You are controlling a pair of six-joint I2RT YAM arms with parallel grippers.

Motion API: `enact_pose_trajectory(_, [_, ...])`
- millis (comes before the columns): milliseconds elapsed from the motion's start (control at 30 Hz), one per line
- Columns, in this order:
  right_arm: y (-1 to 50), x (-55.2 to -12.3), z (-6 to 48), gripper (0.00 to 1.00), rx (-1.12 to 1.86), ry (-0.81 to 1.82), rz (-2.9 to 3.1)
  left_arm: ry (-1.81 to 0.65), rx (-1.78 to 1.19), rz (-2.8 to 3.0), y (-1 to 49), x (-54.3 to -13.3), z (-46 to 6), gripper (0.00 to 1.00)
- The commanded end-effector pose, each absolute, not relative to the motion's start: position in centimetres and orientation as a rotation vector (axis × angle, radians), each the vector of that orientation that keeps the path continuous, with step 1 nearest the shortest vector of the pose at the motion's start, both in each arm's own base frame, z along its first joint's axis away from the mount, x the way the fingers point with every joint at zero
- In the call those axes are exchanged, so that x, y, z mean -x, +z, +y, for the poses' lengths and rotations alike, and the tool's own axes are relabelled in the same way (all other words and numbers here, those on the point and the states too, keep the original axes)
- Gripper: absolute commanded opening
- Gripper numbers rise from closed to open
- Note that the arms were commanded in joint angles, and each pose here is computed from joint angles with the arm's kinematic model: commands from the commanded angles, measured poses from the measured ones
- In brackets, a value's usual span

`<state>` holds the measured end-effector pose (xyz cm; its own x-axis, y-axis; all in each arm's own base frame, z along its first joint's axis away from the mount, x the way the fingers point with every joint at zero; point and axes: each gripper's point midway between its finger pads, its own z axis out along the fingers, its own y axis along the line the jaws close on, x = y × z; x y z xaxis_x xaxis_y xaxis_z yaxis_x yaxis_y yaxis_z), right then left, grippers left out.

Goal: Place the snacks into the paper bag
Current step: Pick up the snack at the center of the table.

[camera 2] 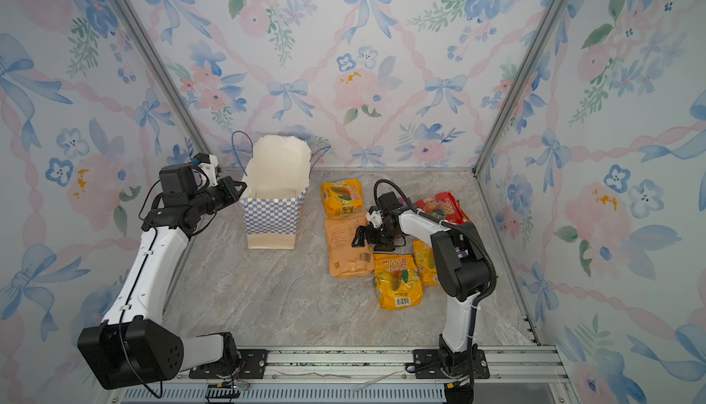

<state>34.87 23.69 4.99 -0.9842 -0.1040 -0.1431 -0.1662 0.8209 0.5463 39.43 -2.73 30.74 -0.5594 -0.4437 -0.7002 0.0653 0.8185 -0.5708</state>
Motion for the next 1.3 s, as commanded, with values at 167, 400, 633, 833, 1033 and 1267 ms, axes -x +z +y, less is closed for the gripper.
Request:
enact_pose_trajectory(167, [4.8, -35.8, 25.1, 0.95, 0.187, 0.976, 2.868, -0.789, 0.263, 2.070, 30.4, -37.5, -3.8, 0.00])
enact_pose_trajectory(400, [3.5, -35.9, 25.8, 0.91, 0.166, 0.978, 2.889, -0.852, 0.272, 2.080, 29.9, -36.7, -4.2, 0.00])
enact_pose_trajectory(633, [2.1, -35.0, 27.5, 0.76, 0.215, 0.970, 2.924, -0.852, 0.298, 2.075, 29.4, -36.0, -3.4, 0.00])
enact_pose_trajectory(833, [1.2, -34.2, 28.6, 0.59, 0.224, 0.968, 2.940, -0.859, 0.308, 2.078, 29.1, -35.9, -3.1, 0.00])
enact_pose_trajectory(1033, [1.4, -34.1, 28.8, 0.34, 0.212, 0.968, 2.931, -0.860, 0.314, 2.084, 28.8, -36.0, -3.0, 0.00])
enact_pose_trajectory(1267, [2.3, -34.4, 28.9, 0.01, 0.217, 0.977, 2.916, -0.850, 0.322, 2.085, 28.6, -35.9, -2.8, 0.00])
